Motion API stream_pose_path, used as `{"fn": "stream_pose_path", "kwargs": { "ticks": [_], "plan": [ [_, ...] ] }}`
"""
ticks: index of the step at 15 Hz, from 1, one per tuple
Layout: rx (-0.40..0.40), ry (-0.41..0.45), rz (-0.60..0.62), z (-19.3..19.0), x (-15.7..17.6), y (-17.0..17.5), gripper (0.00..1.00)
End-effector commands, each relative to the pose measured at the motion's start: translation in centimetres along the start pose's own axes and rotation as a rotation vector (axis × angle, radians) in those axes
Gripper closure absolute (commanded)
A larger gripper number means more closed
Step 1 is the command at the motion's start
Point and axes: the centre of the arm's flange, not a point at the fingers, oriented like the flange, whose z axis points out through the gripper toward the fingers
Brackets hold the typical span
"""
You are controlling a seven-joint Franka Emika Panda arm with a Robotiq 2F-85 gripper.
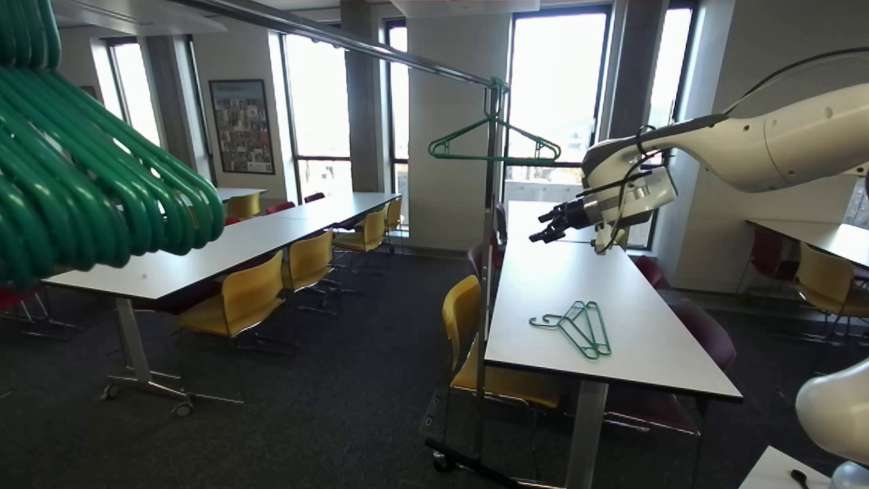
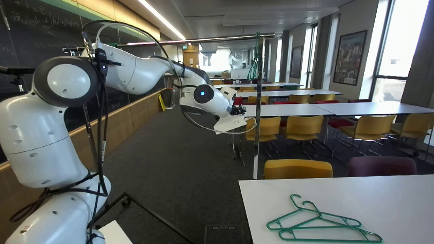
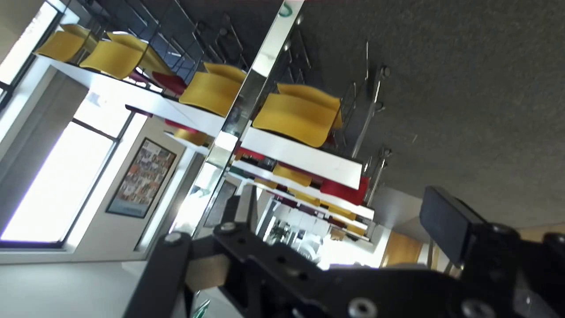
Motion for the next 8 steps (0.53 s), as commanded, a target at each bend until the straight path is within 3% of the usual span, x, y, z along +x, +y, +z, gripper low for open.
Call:
{"fn": "stream_pose_path", "kwargs": {
  "ticks": [1,2,3,8],
  "plan": [
    [-0.024,0.081,0.038,-4.3,-2.3,0.0,0.0],
    [-0.061,0.039,0.024,-4.3,-2.8,0.0,0.0],
    [-0.029,0.058,0.038,-2.2,-1.3,1.1,0.0],
    [-0.038,0.029,0.041,-2.9,-2.7,0.7,0.0]
  ]
}}
